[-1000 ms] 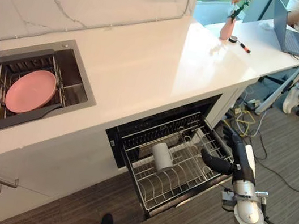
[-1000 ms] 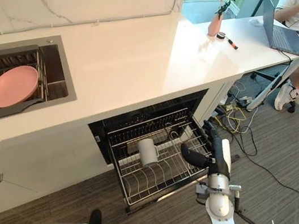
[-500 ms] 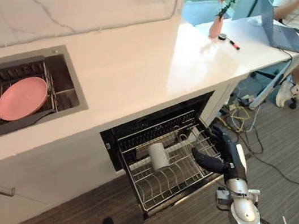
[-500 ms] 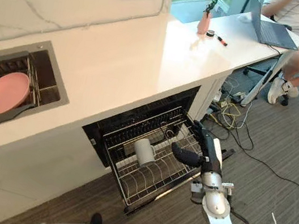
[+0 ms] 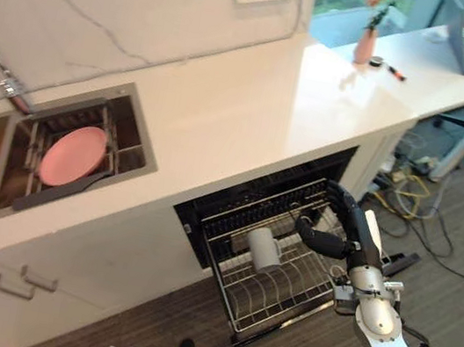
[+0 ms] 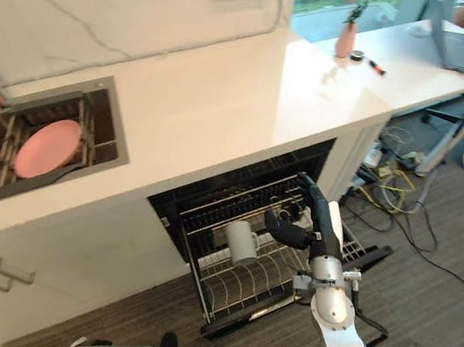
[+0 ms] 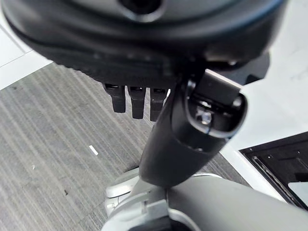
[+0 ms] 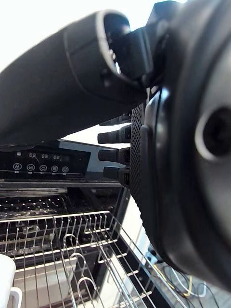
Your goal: Place the dishes in the dishwasher.
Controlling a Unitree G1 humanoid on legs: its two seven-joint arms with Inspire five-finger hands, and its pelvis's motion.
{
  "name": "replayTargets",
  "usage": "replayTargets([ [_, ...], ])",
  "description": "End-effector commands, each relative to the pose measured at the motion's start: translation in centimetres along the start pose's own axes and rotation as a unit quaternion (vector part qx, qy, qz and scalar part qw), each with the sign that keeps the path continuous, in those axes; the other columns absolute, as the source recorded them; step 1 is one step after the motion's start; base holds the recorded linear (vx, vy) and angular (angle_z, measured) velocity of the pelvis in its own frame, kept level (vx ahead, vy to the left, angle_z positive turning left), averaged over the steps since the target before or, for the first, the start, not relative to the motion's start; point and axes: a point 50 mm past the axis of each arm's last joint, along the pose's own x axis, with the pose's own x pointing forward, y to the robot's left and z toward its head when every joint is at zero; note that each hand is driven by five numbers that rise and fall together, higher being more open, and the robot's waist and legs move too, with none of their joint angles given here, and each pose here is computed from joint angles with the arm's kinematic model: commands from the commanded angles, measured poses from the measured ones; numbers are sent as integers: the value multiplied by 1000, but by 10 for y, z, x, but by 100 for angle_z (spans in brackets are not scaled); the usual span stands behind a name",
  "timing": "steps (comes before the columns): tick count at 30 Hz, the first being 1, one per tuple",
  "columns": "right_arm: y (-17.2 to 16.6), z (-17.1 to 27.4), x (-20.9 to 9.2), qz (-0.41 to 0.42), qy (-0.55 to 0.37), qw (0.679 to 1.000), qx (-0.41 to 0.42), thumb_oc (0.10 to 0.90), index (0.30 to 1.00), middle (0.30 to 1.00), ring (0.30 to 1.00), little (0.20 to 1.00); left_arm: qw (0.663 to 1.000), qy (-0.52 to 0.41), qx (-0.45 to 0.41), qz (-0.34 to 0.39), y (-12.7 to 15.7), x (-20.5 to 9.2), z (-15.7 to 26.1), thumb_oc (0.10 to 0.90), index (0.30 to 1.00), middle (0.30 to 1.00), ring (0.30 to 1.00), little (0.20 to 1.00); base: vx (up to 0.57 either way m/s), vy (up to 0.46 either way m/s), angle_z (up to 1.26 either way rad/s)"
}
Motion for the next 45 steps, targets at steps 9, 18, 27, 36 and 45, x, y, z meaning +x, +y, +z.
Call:
replayTargets([
  [9, -36, 87, 30, -93, -210, 972, -55, 800, 900, 900, 900, 900, 998, 57, -22, 10, 8, 1, -19, 800, 900, 900, 900, 900, -271, 174, 56],
  [18, -68, 76, 23, -184, -187, 964, -51, 800, 900, 900, 900, 900, 999, 18, 28, 5, 6, 3, -1, 800, 900, 900, 900, 900, -282, 498, 89],
  [27, -70, 71, 11, -222, -189, 956, -15, 800, 900, 900, 900, 900, 998, 45, -27, 26, 14, 3, -6, 800, 900, 900, 900, 900, -166, 332, 46],
  [36, -56, 84, -3, -146, -233, 961, 20, 800, 900, 900, 900, 900, 999, 45, -15, 8, 2, 2, -6, 800, 900, 900, 900, 900, 22, 25, 44],
  [45, -63, 104, -1, -164, -281, 945, -26, 800, 900, 900, 900, 900, 995, -82, 49, 26, 2, 2, 51, 800, 900, 900, 900, 900, 8, 6, 30],
])
